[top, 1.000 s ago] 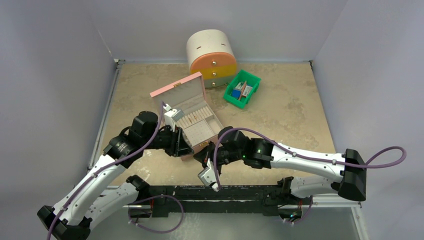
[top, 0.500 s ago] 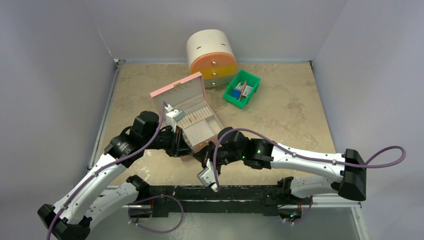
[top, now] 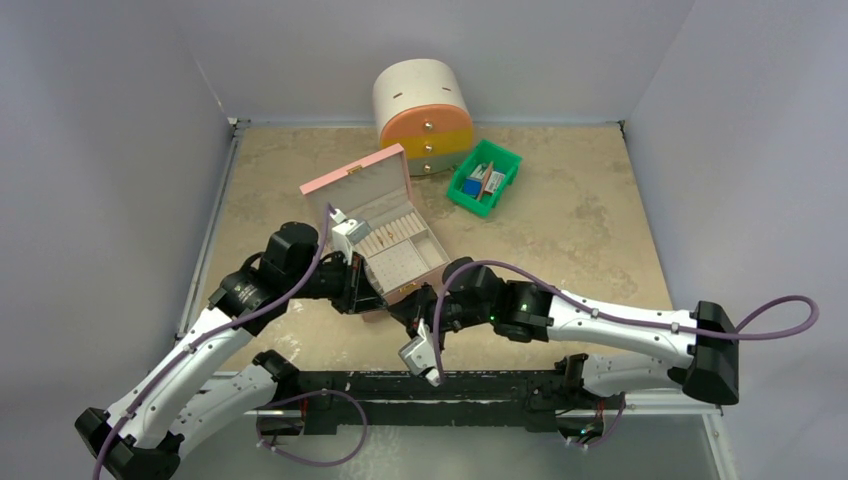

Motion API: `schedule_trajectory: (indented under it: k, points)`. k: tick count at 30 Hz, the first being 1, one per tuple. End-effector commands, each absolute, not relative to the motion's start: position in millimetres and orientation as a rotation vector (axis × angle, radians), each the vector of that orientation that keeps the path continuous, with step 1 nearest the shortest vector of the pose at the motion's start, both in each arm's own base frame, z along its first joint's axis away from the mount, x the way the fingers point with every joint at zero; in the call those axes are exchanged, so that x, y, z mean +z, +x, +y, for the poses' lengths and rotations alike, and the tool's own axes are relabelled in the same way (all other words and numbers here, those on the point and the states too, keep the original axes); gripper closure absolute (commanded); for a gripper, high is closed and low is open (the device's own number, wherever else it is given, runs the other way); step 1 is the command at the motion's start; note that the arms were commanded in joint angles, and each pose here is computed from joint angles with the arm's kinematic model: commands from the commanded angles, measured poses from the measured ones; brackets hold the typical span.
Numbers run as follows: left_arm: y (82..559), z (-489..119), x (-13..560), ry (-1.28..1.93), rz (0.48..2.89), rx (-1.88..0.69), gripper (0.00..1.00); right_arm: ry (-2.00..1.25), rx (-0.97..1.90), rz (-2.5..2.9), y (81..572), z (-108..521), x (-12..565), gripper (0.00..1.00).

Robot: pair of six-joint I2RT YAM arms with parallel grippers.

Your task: Organize the mixed jewelry

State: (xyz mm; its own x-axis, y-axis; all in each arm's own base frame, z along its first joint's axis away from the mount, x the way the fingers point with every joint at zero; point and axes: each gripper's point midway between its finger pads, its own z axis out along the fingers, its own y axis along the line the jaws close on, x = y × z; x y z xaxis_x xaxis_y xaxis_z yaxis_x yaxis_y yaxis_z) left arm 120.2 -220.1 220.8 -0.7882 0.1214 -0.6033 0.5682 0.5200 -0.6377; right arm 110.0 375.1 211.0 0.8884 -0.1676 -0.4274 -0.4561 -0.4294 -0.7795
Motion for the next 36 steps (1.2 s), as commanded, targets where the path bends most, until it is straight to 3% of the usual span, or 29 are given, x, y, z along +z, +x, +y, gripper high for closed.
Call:
schedule_trajectory:
  k: [1, 6, 11, 23, 36]
  points:
    - [127, -222, 239, 0.547, 2.199, -1.202, 1.00, -1.872, 0.316, 0.449, 114, 374, 245, 0.83]
    - [143, -213, 250, 0.432, 2.143, -1.110, 1.00, -1.799, 0.398, 0.615, 113, 361, 248, 0.80]
    - [157, -201, 264, 0.318, 2.045, -1.041, 1.00, -1.575, 0.486, 0.865, 126, 351, 253, 0.70]
    - [151, -192, 341, 0.240, 1.647, -1.160, 1.00, -1.047, 1.073, 1.338, 154, 344, 287, 0.68]
    - [133, -206, 368, 0.269, 1.468, -1.379, 1.00, -0.927, 1.537, 1.246, 120, 364, 349, 0.60]
